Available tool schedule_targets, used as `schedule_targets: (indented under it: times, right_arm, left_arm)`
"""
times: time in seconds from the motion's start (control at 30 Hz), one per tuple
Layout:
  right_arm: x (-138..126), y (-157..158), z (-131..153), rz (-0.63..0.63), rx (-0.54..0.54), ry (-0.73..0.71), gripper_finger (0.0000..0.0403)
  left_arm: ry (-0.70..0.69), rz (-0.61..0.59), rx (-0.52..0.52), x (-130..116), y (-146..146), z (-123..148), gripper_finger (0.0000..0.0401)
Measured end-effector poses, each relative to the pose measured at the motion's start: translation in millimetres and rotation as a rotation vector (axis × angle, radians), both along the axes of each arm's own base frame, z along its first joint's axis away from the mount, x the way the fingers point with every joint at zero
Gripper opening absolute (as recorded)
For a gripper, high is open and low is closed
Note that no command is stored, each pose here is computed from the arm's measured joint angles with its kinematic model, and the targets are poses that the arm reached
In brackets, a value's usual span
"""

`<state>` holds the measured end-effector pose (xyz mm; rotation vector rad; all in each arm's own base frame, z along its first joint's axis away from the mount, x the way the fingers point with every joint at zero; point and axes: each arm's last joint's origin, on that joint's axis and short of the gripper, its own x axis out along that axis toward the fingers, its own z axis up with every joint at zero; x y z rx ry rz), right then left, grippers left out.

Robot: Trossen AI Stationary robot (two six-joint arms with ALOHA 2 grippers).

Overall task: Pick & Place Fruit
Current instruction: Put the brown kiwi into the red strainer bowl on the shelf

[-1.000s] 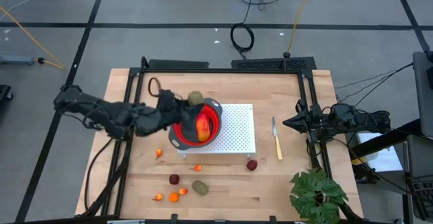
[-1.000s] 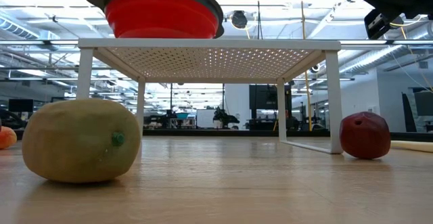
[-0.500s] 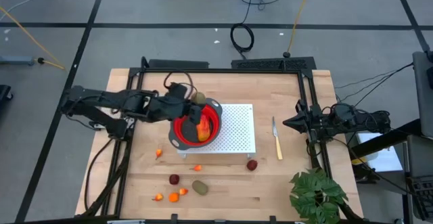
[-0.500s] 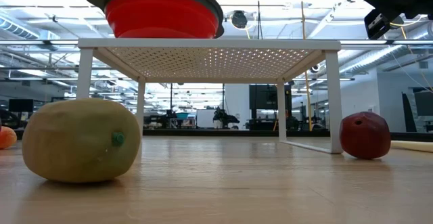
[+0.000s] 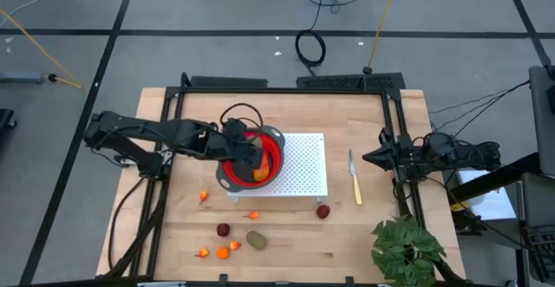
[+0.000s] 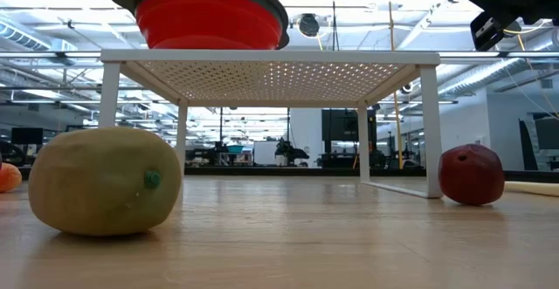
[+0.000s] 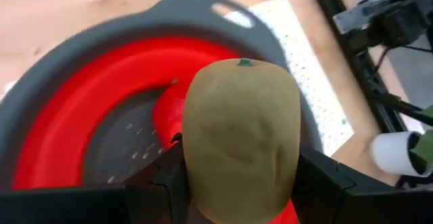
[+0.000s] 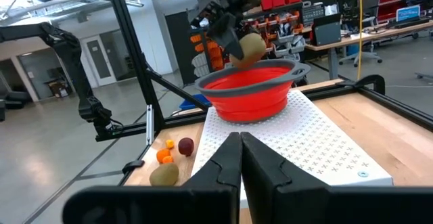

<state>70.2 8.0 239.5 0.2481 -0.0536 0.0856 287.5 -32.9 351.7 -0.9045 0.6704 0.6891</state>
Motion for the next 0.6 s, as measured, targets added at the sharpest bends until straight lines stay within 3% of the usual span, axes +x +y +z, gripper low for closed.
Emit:
schedule_targets:
  times: [0.27,0.6]
  right_arm:
    - [0.0,0.1,-0.1,0.003,0.0,0.001,0.0]
    - [0.0,0.1,-0.1,0.003,0.0,0.001,0.0]
  left_arm:
    - [0.072,0.014,-0.084,-4.0,-0.5,-6.0,0.0186]
    - [0.079,0.02,-0.079,-2.7,5.5,-6.9,0.0186]
